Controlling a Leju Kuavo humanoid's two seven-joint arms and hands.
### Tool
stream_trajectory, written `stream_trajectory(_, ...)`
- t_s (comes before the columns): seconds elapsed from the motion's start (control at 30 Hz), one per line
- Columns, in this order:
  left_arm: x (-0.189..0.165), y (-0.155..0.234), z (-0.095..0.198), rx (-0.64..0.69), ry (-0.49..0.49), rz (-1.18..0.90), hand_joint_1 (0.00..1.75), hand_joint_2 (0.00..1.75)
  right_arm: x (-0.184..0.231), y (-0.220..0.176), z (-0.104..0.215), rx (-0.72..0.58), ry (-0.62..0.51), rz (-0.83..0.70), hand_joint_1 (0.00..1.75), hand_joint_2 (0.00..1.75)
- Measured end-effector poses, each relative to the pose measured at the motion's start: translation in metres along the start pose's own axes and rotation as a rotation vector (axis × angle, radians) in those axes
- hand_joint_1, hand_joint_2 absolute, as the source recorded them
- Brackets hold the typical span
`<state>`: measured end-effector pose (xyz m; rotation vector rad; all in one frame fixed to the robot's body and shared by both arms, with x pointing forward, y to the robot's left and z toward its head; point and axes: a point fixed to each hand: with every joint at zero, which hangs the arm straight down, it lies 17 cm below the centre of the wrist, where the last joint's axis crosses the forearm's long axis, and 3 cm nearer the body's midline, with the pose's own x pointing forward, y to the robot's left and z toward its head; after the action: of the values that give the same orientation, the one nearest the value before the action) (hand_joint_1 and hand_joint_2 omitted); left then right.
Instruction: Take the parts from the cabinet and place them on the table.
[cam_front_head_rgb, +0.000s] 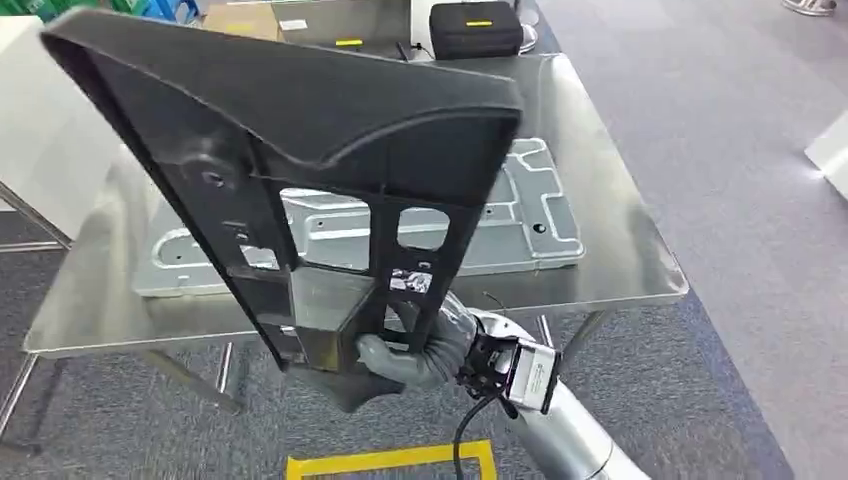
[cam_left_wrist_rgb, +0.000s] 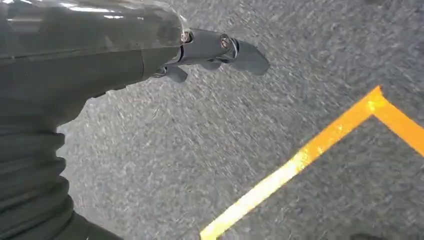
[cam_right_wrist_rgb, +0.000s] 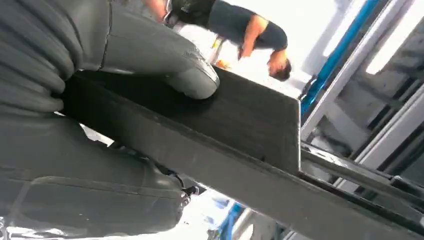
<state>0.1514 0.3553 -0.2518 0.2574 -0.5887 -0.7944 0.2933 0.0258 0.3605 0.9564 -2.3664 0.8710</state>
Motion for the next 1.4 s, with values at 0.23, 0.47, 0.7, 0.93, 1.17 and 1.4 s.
stream_trajectory(0.23, -0.003, -0.004, 0.003, -0.009, -0.010, 0.003, 0.00, 1.75, -0.020, -0.057, -0.021, -0.101, 0.115, 0.378, 1.68, 1.75)
stream_trajectory(0.47, 0.005, 0.012, -0.005, 0.031, -0.001, -0.013, 0.00, 1.75, 0.005, -0.166, -0.025, -0.208, -0.026, 0.628, 1.68, 1.75)
stream_trajectory(0.7, -0.004, -0.011, 0.006, -0.010, -0.019, 0.019, 0.00, 1.75, -0.051, -0.228, 0.021, -0.279, 0.405, 1.064, 1.68, 1.75)
stream_trajectory(0.93, -0.001, -0.008, 0.005, 0.007, -0.022, 0.020, 0.00, 1.75, -0.084, -0.325, 0.069, -0.338, 0.776, 1.494, 1.68, 1.75)
stream_trajectory(1.17, 0.000, -0.003, 0.004, 0.019, -0.032, 0.023, 0.00, 1.75, -0.127, -0.364, 0.089, -0.104, 1.084, 1.663, 1.68, 1.75)
stream_trajectory(1.4, -0.003, -0.002, 0.005, 0.020, -0.027, 0.032, 0.00, 1.75, -0.208, -0.320, 0.114, 0.304, 1.225, 1.612, 1.68, 1.75)
